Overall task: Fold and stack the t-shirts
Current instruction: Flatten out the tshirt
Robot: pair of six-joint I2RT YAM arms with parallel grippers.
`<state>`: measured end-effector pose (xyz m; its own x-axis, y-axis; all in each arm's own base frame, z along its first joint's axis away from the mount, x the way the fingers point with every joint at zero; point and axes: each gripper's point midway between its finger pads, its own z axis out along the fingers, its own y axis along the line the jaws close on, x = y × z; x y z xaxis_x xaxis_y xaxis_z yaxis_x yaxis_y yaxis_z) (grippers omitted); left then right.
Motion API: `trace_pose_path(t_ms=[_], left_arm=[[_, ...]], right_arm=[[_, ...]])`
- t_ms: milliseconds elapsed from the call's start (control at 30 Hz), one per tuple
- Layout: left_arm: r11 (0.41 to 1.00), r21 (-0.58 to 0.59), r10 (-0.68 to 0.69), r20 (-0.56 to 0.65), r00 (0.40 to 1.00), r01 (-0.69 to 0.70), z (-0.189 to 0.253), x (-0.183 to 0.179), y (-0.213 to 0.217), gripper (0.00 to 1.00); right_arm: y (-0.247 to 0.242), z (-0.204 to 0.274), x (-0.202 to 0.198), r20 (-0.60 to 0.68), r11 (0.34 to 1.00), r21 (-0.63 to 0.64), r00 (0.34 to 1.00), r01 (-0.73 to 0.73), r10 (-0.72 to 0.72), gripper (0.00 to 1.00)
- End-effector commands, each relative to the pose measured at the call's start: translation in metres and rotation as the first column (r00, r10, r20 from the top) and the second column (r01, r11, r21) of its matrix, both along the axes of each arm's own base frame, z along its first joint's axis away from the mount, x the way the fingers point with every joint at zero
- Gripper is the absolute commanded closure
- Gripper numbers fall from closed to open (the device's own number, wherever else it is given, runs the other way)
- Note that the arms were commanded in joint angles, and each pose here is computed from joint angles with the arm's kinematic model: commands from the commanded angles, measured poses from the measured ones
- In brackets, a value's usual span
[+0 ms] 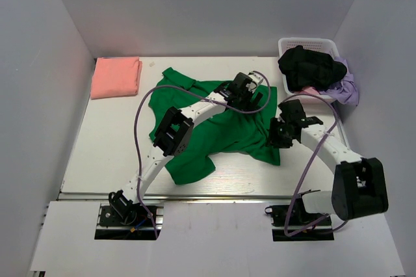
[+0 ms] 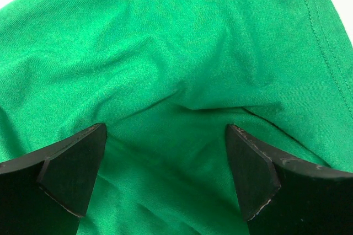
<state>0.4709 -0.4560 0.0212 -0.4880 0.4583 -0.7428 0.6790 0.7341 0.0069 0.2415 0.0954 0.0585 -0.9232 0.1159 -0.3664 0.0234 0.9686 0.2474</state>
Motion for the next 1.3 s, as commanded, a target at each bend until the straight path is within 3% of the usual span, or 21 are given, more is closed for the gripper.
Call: trace_pose_path(t_ms=[0,100,433,467,500,533,567,767,1000,1100,1133,1200,1267], left_arm=[[0.983,0.176,-0.018,-0.213,0.977,0.057,-0.078,-0.048,0.034,0.01],[0.982,0.185,-0.004,-0.218,0.976,0.045,-0.081,-0.049,0.037,0.01],[0.984,0.17,-0.009,-0.232,0.973,0.049,-0.081,-0.051,0.035,0.01],[0.984,0.175,-0.003,-0.226,0.974,0.044,-0.081,-0.05,0.036,0.01],[0.984,0.175,-0.003,-0.226,0.974,0.044,-0.081,-0.05,0.036,0.01],[0.984,0.175,-0.003,-0.226,0.974,0.044,-0.081,-0.05,0.036,0.01],[0.983,0.181,0.003,-0.221,0.975,0.038,-0.081,-0.049,0.037,0.01],[0.982,0.187,0.004,-0.227,0.974,0.039,-0.084,-0.051,0.039,0.01],[0.982,0.187,0.009,-0.216,0.976,0.032,-0.081,-0.049,0.039,0.01],[0.984,0.175,-0.004,-0.227,0.974,0.045,-0.083,-0.052,0.037,0.01],[0.984,0.175,-0.004,-0.227,0.974,0.045,-0.083,-0.052,0.037,0.01],[0.984,0.175,-0.004,-0.227,0.974,0.045,-0.083,-0.052,0.037,0.01],[0.984,0.175,-0.004,-0.227,0.974,0.045,-0.083,-0.052,0.037,0.01]], right_arm=[[0.003,0.015,0.047,0.142,1.0,-0.022,0.99,-0.013,0.016,0.59],[0.008,0.004,0.052,0.108,0.999,-0.021,0.993,-0.039,0.041,0.67],[0.01,-0.021,0.059,0.052,1.0,-0.024,0.999,-0.014,0.015,0.65],[0.005,-0.025,0.059,0.043,0.999,-0.047,0.999,0.002,0.0,0.72],[0.005,-0.028,0.058,0.024,0.999,-0.044,1.0,0.02,-0.019,0.89],[-0.001,-0.03,0.056,0.018,0.996,-0.076,0.999,0.036,-0.035,0.98],[-0.002,-0.029,0.055,0.02,0.996,-0.084,0.999,0.042,-0.041,1.0],[-0.012,0.009,0.035,0.045,0.995,-0.097,0.998,0.04,-0.035,1.0],[-0.035,0.021,-0.033,-0.081,0.985,-0.164,0.994,0.061,-0.075,1.0],[-0.013,0.02,-0.035,-0.056,0.998,-0.047,0.998,-0.038,0.035,0.97],[0.01,0.027,-0.023,0.011,0.993,0.064,0.995,-0.095,0.095,0.97],[0.021,0.028,-0.015,0.042,0.984,0.117,0.991,-0.134,0.13,0.77],[0.036,0.03,0.004,0.097,0.969,0.166,0.981,-0.181,0.166,0.74]])
